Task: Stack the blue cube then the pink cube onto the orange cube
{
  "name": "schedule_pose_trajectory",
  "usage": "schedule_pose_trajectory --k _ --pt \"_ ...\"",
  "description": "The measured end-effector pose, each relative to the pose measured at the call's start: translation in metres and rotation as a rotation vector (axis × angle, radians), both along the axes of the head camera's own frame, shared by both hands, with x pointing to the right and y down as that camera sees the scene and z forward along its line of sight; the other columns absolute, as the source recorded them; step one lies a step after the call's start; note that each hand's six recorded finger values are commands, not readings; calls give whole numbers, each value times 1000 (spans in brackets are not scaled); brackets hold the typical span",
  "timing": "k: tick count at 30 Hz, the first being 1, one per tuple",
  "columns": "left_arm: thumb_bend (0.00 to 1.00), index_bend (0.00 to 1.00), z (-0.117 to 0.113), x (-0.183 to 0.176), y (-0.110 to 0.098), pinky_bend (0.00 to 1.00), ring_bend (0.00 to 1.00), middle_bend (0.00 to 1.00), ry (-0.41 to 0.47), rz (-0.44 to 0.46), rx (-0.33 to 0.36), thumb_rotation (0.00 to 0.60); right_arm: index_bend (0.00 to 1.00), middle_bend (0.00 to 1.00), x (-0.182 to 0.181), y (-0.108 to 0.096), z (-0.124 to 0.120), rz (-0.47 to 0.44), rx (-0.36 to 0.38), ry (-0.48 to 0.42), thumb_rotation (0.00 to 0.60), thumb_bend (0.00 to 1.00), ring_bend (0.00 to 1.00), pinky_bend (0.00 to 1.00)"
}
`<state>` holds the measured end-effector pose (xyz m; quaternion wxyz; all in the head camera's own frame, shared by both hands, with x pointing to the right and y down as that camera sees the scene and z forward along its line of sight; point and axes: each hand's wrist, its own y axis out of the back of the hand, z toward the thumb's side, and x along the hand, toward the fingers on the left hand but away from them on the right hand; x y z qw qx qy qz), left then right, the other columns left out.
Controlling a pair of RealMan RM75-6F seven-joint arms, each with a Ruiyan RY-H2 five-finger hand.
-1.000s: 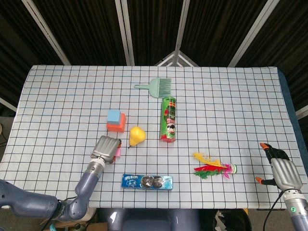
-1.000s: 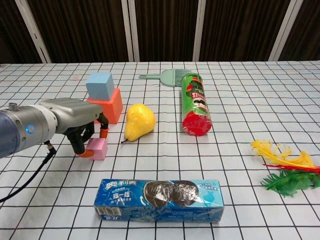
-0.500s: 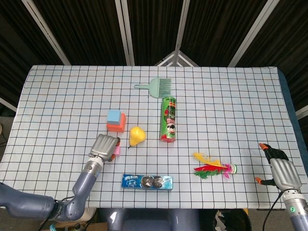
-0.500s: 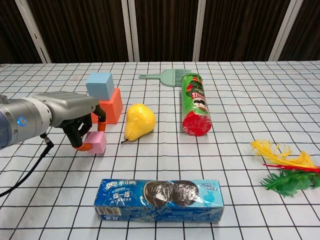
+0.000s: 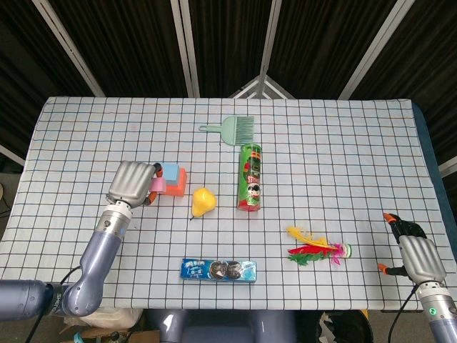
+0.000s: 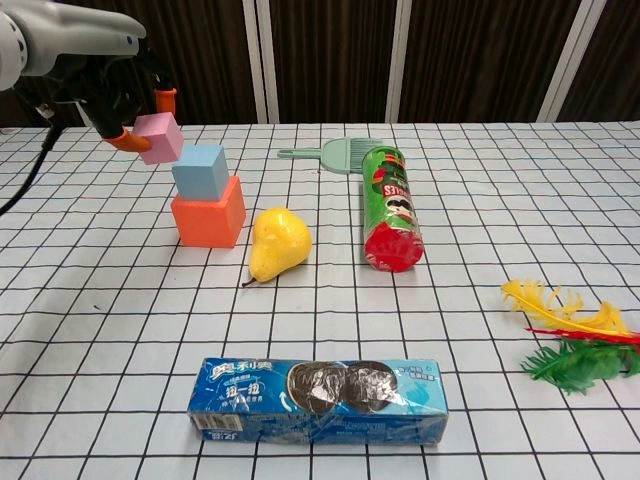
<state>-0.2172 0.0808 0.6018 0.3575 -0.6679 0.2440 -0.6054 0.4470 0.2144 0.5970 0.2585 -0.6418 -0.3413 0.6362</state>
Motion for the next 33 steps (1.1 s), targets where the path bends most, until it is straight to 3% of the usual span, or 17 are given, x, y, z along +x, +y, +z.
schedule_pose_trajectory --k 14,33 --pt "376 459 22 19 -39 791 658 748 -6 -40 -89 600 42 96 3 -1 2 7 -2 17 600 173 126 102" --pt "377 458 34 17 -51 790 656 747 -89 -37 -113 600 42 95 2 -1 6 8 -14 26 600 173 126 102"
